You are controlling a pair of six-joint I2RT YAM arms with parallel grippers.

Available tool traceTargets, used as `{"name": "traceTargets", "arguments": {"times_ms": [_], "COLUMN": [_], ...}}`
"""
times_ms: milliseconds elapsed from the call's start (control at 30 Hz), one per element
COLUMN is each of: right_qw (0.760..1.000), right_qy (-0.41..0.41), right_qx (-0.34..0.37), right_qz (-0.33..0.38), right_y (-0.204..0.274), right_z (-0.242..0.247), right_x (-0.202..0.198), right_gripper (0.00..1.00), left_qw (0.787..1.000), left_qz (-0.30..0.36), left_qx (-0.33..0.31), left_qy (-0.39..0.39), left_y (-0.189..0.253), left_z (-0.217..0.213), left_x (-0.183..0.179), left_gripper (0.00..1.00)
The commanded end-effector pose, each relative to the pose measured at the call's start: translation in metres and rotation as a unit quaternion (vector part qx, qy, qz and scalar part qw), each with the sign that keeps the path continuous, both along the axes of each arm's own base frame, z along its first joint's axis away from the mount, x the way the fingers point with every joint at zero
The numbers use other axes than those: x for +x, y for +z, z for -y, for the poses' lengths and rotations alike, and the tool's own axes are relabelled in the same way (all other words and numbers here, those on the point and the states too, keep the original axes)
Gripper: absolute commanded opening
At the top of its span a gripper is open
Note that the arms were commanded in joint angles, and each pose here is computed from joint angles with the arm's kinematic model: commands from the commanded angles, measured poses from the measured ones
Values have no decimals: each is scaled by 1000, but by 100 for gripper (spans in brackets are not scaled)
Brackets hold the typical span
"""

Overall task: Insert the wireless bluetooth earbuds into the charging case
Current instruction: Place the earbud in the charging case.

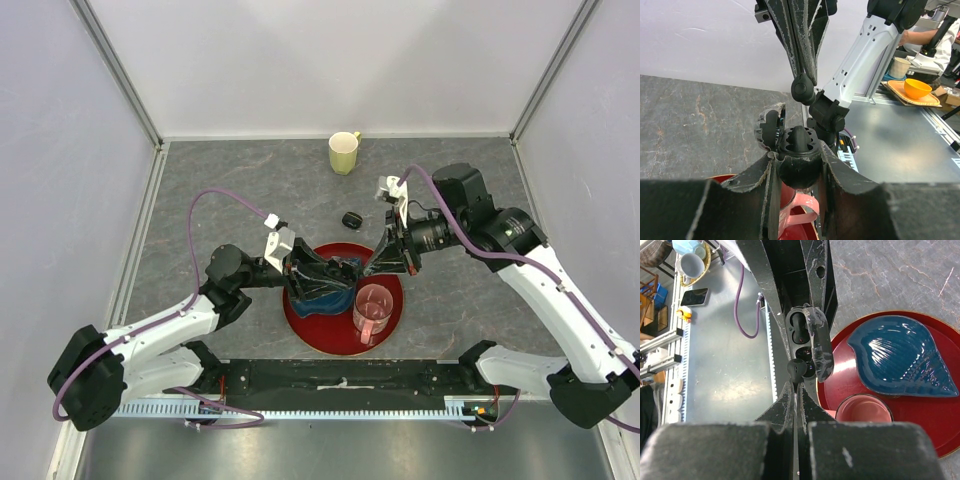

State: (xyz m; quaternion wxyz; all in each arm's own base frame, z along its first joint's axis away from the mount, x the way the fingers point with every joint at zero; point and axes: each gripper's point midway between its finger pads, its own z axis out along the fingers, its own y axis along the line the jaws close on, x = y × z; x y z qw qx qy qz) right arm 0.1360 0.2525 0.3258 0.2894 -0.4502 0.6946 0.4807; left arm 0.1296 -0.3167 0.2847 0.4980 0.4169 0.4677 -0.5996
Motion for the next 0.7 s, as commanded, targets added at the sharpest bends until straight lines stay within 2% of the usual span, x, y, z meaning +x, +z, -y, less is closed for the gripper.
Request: {"name": "traceTargets", "arguments": {"times_ms": [0, 667], "right_qw": [1000, 999], "right_qy": [20, 34], "right_qx": [12, 5], "right_qz": [17, 2], "right_y": [6, -10], "right_z": [-3, -13], "right_x": [0, 5], "right_gripper": [0, 0], "left_qw": [999, 999], "left_qz": [22, 14], "left_qx": [-30, -36], "left_qy": [-4, -18], "left_y": [23, 27], "left_z": [-1, 3], "left_x": [-3, -4], "left_gripper": [2, 2]}}
